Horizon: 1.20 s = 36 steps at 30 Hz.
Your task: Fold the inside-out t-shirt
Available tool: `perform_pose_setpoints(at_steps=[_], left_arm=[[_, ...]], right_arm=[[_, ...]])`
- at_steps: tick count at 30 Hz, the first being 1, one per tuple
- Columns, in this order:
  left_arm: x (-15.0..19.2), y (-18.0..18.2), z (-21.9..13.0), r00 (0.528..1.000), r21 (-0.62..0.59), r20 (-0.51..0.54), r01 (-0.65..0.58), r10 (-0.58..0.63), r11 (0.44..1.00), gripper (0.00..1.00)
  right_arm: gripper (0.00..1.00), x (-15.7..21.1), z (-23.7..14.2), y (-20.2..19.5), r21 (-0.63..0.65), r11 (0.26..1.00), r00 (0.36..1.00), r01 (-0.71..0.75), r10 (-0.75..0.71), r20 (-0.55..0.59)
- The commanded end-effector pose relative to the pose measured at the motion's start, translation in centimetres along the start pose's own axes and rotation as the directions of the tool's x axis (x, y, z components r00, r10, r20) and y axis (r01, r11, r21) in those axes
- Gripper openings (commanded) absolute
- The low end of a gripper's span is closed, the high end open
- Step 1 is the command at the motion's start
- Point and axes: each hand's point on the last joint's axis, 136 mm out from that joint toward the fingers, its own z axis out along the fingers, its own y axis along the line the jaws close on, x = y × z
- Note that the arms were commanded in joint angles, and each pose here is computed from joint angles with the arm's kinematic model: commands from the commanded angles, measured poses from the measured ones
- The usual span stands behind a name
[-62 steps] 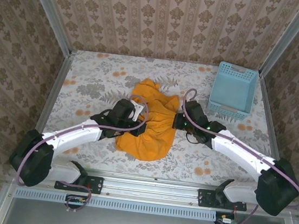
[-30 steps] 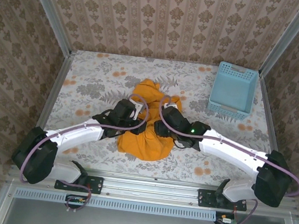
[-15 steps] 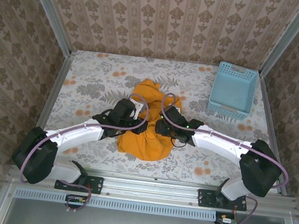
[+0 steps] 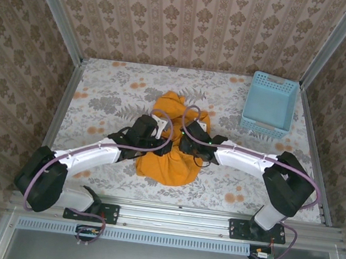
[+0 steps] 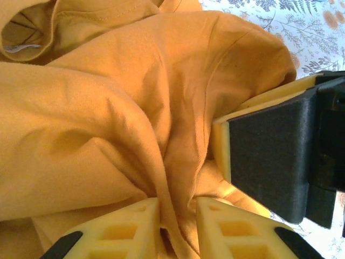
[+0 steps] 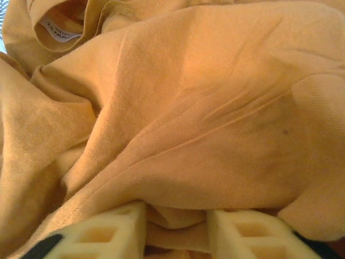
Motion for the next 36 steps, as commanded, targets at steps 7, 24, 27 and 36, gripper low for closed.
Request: perform_pose_setpoints(at_steps=[7,24,27,36], left_arm=[[-0.4,1.2,-0.6,0.999,-0.072,0.032,0.025,-0.023,0.997,0.34],[2.5,11.2,0.5,0.949,-0.333,-0.041,0.282,-0.313,0.899,0.42],[2.8,11.6,0.8,0.946,-0.352,-0.064,0.275,-0.317,0.895,0.40],[0.7,9.0,-0.7,0.983,-0.348,-0.033,0.159,-0.182,0.924,0.44]], right_arm=[[0.00,-3.4,-3.5,-2.8,0.161,0.980,0.981,0.113,-0.136,0.138],[0.00,-1.1,-12.3,-13.5,0.215,0.975,0.986,-0.062,0.026,0.167],[0.00,-2.4,-13.3,-13.6,0.187,0.979,0.975,-0.084,0.041,0.220],[0.00,-6.8,-8.5,-8.2,0.178,0.984,0.992,0.023,-0.045,0.122]])
